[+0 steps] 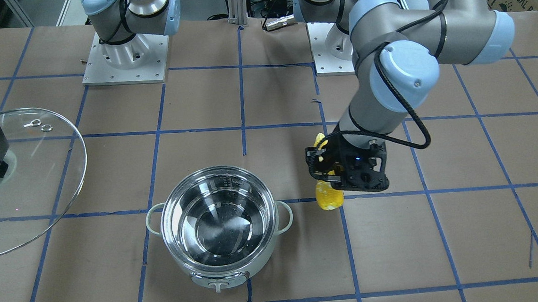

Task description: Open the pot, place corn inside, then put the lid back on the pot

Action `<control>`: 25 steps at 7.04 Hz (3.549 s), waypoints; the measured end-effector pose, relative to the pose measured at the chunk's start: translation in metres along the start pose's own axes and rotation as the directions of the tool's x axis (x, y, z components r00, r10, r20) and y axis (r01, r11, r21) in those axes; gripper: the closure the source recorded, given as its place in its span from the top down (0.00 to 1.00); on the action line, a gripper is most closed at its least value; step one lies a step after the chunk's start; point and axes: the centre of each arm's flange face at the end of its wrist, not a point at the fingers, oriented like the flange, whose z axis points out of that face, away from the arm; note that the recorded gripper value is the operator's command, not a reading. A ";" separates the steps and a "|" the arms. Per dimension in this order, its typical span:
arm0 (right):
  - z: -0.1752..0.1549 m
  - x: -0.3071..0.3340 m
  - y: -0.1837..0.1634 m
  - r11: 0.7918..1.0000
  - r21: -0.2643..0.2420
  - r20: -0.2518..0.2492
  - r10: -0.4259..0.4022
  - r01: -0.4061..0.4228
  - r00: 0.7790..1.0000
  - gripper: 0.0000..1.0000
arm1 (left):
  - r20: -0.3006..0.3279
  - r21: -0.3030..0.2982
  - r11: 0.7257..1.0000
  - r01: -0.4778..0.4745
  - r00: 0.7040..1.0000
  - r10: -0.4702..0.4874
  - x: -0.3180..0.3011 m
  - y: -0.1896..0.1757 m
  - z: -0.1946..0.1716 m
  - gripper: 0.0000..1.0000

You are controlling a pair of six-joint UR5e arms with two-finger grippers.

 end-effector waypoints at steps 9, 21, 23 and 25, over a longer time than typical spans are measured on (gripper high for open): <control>-0.001 -0.006 0.001 1.000 0.008 0.005 -0.010 0.010 1.000 0.13 | 0.028 0.022 1.000 -0.010 1.000 0.009 0.169 -0.083 0.074 1.00; 0.121 -0.198 0.037 1.000 0.018 0.033 -0.014 0.014 0.999 0.11 | 0.136 0.029 1.000 0.002 0.991 -0.006 -0.081 0.091 -0.142 1.00; 0.137 -0.234 0.046 1.000 0.012 0.030 -0.022 0.022 0.999 0.11 | 0.144 0.021 1.000 0.013 0.989 -0.016 -0.075 0.083 -0.171 1.00; 0.154 -0.264 0.050 1.000 0.015 0.028 -0.018 0.017 0.999 0.11 | 0.146 0.006 1.000 0.004 0.989 -0.004 -0.068 0.063 -0.170 1.00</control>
